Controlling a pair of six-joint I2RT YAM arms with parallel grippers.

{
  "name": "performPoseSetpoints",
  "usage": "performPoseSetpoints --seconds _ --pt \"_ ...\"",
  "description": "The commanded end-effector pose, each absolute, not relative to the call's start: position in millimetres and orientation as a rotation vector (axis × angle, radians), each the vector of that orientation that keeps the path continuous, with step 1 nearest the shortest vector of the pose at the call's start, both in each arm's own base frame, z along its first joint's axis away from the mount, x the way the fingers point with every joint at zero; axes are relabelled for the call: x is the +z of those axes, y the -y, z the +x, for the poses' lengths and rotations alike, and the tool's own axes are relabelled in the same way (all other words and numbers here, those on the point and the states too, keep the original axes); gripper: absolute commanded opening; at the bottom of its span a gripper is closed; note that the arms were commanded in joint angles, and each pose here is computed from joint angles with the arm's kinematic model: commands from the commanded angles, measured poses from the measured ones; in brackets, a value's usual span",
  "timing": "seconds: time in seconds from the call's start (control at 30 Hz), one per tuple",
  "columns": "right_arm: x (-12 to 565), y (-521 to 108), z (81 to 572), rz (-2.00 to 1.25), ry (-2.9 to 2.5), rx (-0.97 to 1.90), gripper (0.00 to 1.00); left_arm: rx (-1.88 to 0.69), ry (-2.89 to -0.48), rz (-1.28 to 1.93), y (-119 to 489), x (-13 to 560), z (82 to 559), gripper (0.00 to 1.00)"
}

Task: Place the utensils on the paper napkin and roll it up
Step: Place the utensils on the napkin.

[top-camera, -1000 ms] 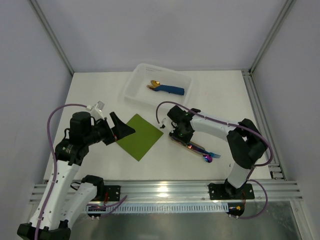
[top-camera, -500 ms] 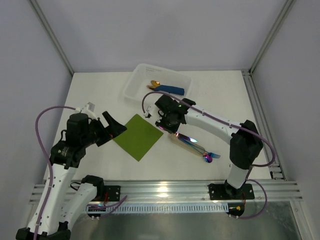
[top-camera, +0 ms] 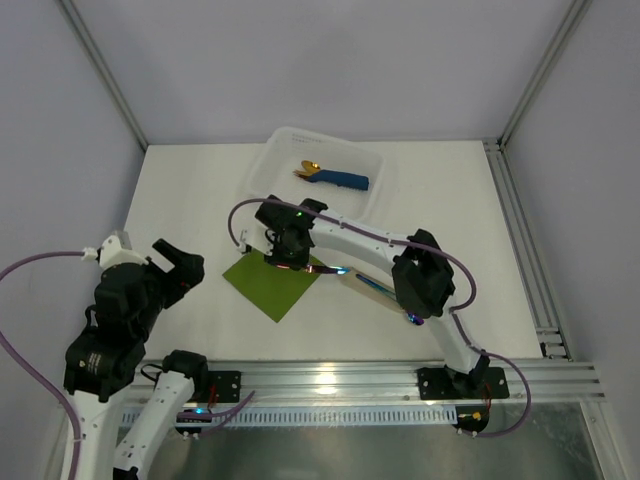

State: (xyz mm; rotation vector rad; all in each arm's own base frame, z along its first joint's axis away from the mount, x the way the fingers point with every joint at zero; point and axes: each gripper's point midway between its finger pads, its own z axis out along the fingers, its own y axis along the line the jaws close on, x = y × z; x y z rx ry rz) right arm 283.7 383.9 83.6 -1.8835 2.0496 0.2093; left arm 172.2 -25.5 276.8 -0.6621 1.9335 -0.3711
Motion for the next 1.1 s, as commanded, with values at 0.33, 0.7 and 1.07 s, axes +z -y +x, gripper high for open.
performPoseSetpoints --seconds 0.33,0.7,1.07 --pt "99.6 -427.6 273.1 -2.075 -1.796 0.235 0.04 -0.359 -1.947 -0.666 24.6 268.7 171.6 0.93" --pt "76.5 -439.3 274.5 -2.128 -1.768 0.263 0.04 -0.346 -1.953 -0.661 24.0 267.2 174.0 0.93" --pt "63.2 -449.2 282.6 -2.145 -1.749 0.249 0.04 -0.349 -1.956 -0.652 24.9 267.0 173.8 0.93"
